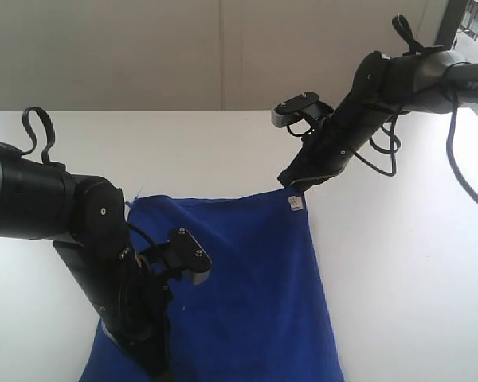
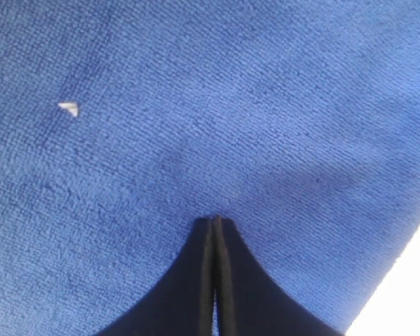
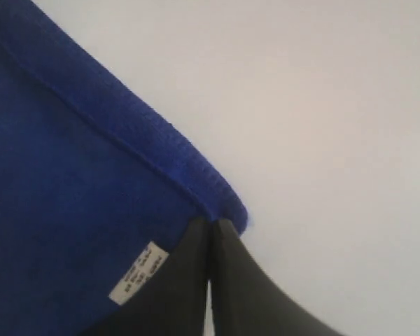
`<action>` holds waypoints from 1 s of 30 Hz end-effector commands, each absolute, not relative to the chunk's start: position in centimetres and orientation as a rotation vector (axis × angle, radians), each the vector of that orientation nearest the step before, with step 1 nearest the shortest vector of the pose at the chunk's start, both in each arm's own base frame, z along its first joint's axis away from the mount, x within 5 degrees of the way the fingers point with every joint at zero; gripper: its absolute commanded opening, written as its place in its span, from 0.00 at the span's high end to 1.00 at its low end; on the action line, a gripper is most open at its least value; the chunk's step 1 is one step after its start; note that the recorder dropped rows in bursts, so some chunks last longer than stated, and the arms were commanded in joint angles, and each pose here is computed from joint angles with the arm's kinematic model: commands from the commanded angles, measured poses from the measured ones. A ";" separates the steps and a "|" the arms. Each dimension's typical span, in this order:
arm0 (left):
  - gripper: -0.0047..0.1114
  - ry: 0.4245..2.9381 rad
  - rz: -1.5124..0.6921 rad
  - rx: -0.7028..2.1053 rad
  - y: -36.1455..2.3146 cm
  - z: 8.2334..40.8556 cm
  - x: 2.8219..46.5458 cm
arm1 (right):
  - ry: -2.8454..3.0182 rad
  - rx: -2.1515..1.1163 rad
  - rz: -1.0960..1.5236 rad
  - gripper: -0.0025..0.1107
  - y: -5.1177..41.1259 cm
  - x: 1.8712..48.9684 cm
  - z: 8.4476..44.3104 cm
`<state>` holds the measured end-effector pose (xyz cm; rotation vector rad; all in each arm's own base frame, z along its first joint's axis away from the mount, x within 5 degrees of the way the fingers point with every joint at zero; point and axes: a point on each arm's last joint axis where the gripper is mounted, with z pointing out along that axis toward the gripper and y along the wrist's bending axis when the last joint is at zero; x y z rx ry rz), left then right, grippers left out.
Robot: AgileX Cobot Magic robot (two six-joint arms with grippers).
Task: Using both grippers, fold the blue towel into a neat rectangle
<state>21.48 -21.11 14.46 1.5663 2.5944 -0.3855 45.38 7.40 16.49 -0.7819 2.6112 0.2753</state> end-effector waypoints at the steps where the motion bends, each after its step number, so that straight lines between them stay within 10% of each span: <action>1: 0.96 2.647 -0.392 1.574 -20.8 13.6 20.8 | 2.597 -0.781 0.215 0.98 6.9 45.5 17.0; 15: 0.96 2.648 -0.394 1.572 -20.8 13.6 20.8 | 2.585 -0.764 0.192 0.97 6.8 46.2 15.4; 25: 0.96 2.648 -0.394 1.572 -20.8 13.6 20.8 | 2.535 -0.747 0.137 0.59 6.6 46.7 15.7; 30: 0.96 2.628 -0.386 1.554 -20.9 13.6 21.1 | 2.502 -0.720 0.108 0.60 6.4 46.2 18.7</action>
